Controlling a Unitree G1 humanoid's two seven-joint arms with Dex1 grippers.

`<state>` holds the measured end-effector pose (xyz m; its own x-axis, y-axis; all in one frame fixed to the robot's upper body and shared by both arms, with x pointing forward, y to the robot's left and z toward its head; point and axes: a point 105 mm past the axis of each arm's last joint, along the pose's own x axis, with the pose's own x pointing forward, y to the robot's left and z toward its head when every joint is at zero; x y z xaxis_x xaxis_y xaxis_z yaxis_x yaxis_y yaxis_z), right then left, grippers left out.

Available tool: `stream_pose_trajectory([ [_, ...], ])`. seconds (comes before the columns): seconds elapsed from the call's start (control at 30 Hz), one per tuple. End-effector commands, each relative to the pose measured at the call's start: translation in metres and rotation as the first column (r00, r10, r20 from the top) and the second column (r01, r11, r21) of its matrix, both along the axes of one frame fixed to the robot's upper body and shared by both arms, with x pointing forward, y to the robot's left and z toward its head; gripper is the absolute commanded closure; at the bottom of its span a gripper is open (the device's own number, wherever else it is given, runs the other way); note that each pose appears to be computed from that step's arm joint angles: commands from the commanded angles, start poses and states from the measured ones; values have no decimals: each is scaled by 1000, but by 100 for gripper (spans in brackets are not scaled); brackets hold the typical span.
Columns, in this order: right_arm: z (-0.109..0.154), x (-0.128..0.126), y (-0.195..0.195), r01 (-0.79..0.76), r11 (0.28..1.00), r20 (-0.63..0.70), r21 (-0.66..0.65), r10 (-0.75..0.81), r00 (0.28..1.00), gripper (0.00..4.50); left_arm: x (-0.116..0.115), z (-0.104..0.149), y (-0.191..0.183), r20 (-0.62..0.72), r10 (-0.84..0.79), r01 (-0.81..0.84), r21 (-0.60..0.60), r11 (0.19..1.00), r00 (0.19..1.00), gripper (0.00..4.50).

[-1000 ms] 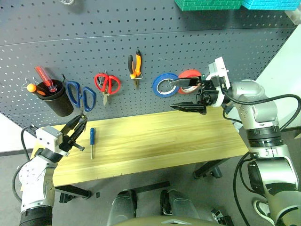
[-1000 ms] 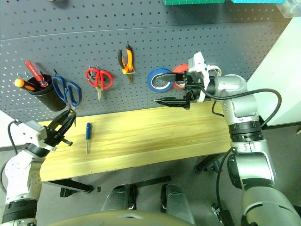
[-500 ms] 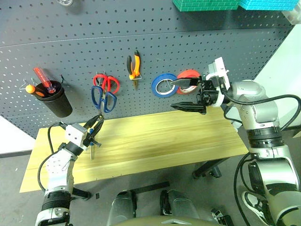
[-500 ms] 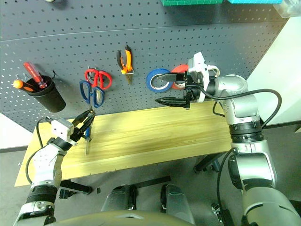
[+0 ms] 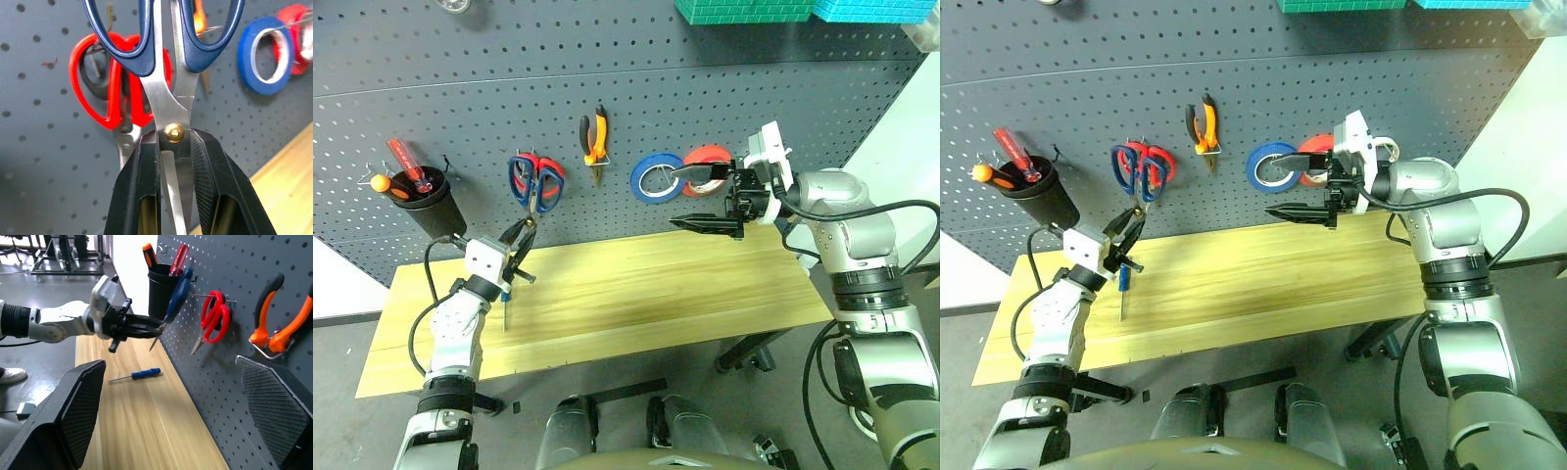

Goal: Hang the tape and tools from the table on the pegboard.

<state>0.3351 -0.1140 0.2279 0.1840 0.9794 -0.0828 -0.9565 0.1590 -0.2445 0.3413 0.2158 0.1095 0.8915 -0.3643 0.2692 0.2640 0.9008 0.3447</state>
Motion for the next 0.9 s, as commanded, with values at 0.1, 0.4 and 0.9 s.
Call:
stream_pose_trajectory([
  [0.1, 10, -3, -2, 8, 1000, 51, -2, -8, 999, 0, 13, 6, 2, -22, 50, -51, -32, 998, 999, 399],
  [0.4, 8, -1, -4, 23, 1000, 59, 4, -23, 998, 0, 28, -5, -6, -117, 78, -85, -60, 995, 990, 364],
  [0.9, -5, -6, -8, 33, 999, 46, 11, -33, 998, 0, 8, 22, -24, -12, -33, 32, -99, 995, 999, 1],
])
